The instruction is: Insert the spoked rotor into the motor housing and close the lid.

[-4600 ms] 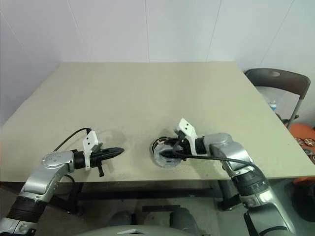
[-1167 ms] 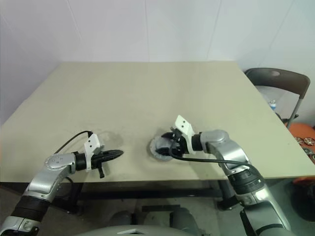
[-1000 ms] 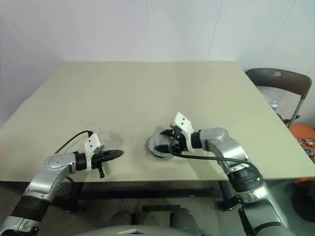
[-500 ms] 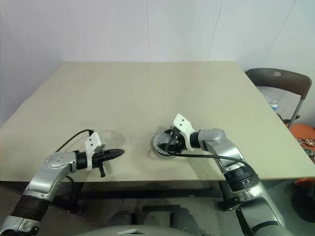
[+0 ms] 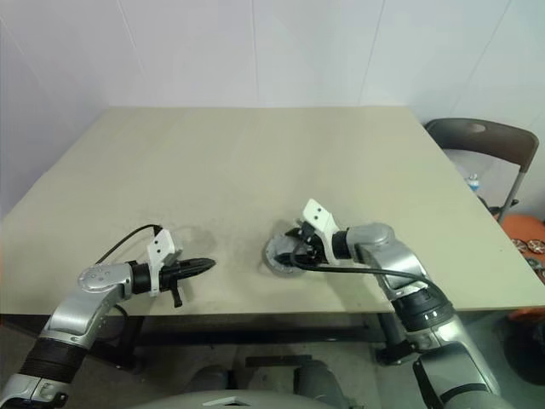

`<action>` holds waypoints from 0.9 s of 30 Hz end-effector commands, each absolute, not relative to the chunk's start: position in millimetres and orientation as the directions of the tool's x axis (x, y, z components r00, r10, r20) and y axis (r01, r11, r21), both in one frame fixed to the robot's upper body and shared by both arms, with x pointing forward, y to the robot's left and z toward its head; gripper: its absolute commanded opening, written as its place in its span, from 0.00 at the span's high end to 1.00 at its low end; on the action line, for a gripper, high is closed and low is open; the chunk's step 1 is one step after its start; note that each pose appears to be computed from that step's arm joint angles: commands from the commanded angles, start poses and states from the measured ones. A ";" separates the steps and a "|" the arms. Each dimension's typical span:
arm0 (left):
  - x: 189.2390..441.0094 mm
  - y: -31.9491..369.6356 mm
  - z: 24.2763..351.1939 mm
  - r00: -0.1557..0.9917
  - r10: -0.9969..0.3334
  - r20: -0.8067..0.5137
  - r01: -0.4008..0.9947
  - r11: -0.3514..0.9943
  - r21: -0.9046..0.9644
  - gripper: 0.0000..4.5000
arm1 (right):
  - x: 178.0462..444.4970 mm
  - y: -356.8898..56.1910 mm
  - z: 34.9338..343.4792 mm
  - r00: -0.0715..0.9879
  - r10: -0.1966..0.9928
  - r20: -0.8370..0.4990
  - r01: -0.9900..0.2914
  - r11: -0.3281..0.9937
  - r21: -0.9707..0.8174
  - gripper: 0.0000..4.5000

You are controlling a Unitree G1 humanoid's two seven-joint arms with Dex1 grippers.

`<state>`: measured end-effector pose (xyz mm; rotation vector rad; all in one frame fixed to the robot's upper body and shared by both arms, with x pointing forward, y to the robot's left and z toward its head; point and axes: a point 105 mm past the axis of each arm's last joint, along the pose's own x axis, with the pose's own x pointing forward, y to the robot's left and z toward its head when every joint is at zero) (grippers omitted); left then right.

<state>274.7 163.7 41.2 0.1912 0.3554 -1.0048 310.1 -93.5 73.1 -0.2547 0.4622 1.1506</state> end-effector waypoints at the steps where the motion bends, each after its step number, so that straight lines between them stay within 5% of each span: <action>1: 276.4 161.7 48.1 0.484 -0.799 -0.358 0.859 0.511 0.020 1.00 | 320.1 -93.8 73.3 0.396 0.791 -0.467 -0.899 0.438 -0.019 0.30; 16: 279.2 142.7 48.8 0.430 -0.835 -0.343 0.893 0.450 0.023 1.00 | 303.4 -107.8 43.8 0.304 0.733 -0.608 -0.909 0.414 0.044 0.30; 27: 325.9 85.0 85.3 0.364 -0.911 -0.195 0.930 0.346 0.120 1.00 | 306.8 -102.9 46.2 0.309 0.741 -0.596 -0.909 0.413 0.043 0.30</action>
